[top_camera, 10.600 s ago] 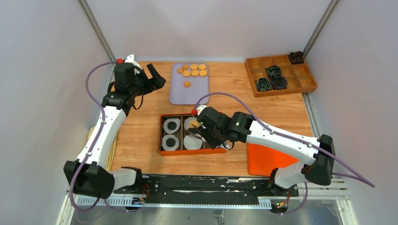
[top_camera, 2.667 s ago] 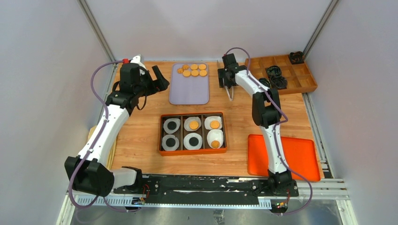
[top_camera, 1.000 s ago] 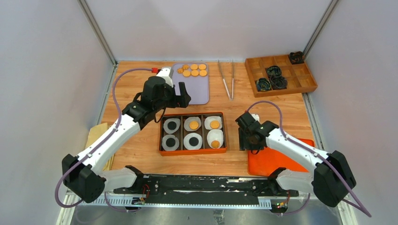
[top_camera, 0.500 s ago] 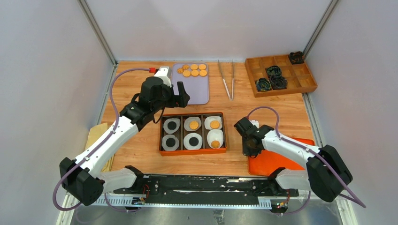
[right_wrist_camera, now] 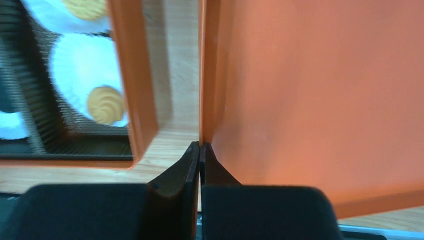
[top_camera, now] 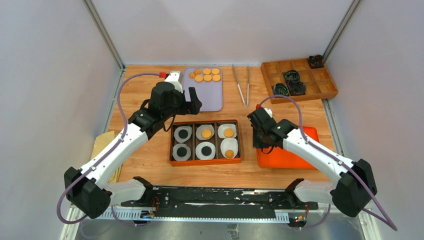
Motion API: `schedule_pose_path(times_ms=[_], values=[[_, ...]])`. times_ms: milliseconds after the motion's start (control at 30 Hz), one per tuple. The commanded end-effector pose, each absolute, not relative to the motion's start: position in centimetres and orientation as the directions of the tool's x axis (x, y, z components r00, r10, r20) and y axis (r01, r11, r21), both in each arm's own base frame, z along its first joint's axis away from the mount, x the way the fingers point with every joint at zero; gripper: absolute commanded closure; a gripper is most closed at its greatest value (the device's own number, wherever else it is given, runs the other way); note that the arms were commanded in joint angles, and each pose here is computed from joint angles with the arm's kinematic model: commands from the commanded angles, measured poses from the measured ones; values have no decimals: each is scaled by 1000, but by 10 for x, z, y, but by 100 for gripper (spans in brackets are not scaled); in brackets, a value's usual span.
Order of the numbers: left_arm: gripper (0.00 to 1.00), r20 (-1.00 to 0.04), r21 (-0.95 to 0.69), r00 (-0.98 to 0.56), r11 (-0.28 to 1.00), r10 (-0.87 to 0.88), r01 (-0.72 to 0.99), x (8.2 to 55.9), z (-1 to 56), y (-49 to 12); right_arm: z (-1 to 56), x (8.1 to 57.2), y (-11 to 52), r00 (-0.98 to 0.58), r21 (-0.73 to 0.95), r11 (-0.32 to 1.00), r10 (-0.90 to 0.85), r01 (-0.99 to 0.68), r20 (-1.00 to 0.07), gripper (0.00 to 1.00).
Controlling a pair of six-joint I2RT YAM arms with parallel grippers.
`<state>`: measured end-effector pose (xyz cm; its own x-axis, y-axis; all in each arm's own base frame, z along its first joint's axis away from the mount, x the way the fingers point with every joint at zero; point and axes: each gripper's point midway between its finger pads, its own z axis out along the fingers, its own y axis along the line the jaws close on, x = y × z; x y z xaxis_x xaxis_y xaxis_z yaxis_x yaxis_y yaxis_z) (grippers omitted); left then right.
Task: Pack the cookies
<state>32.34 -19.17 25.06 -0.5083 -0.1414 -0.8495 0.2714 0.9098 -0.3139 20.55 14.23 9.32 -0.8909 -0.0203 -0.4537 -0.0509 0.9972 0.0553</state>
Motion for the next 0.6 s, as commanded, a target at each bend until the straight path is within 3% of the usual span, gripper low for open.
schedule_pose_path(times_ms=[0,300,567], values=[[5,-860,-286,-495,921,-125,264,327,253,-189,144,209,155,-847,124,985,-39,-123,-531,100],[5,-876,-274,-469,920,-118,279,340,260,-195,245,220,176,-707,267,928,7,-259,-708,100],[5,-897,-316,-409,892,-169,323,353,285,-210,356,225,195,-483,318,829,68,-459,-873,100]])
